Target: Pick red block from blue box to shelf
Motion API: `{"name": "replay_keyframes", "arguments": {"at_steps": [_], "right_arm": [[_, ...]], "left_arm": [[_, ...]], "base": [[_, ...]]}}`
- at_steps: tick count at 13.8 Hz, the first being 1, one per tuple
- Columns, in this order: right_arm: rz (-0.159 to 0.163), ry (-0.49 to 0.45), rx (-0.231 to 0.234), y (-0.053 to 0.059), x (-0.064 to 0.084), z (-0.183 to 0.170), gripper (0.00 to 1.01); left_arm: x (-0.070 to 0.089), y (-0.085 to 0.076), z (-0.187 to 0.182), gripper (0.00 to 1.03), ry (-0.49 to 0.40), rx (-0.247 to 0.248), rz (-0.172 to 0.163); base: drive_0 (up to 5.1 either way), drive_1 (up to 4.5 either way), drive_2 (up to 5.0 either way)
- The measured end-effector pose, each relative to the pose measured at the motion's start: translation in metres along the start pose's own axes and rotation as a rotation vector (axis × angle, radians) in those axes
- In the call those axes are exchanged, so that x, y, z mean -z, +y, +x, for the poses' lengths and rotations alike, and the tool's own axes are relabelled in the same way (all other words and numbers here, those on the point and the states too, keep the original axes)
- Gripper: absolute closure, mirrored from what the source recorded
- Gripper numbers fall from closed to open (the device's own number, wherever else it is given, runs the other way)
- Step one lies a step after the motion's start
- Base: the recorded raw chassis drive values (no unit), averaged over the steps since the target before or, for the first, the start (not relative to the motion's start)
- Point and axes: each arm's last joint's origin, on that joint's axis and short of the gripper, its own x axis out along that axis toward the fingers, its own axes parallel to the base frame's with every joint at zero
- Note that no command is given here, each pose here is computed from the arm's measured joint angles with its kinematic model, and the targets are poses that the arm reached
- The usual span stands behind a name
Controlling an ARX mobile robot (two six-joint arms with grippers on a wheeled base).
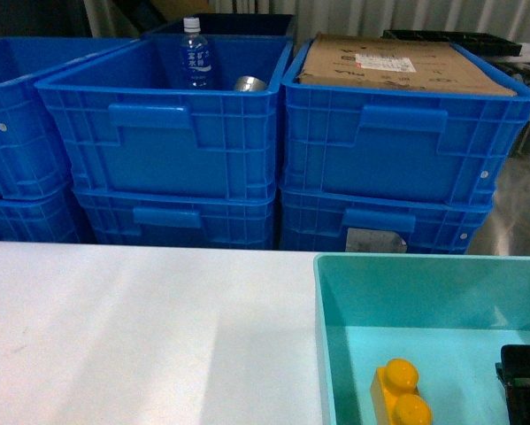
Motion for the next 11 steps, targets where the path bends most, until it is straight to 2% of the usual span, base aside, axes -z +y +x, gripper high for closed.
{"name": "replay_keyframes", "arguments": {"at_steps": [5, 9, 11], "right_arm": [[0.032, 0.055, 0.006, 0.004, 0.016, 0.013, 0.03], [0.019, 0.014, -0.005, 0.014, 0.008, 0.024, 0.04], [0.014, 0.024, -0.002, 0.015, 0.009, 0.025, 0.24]], "left_arm": [[0.0, 0.0, 0.0, 0.05, 0.0, 0.0, 0.0], [0.0, 0.0, 0.0, 0.05, 0.0, 0.0, 0.0], [0.0, 0.0, 0.0, 0.05, 0.0, 0.0, 0.0]], "base": [[0.0, 0.0, 0.0], [0.0, 0.0, 0.0], [0.0, 0.0, 0.0]]}}
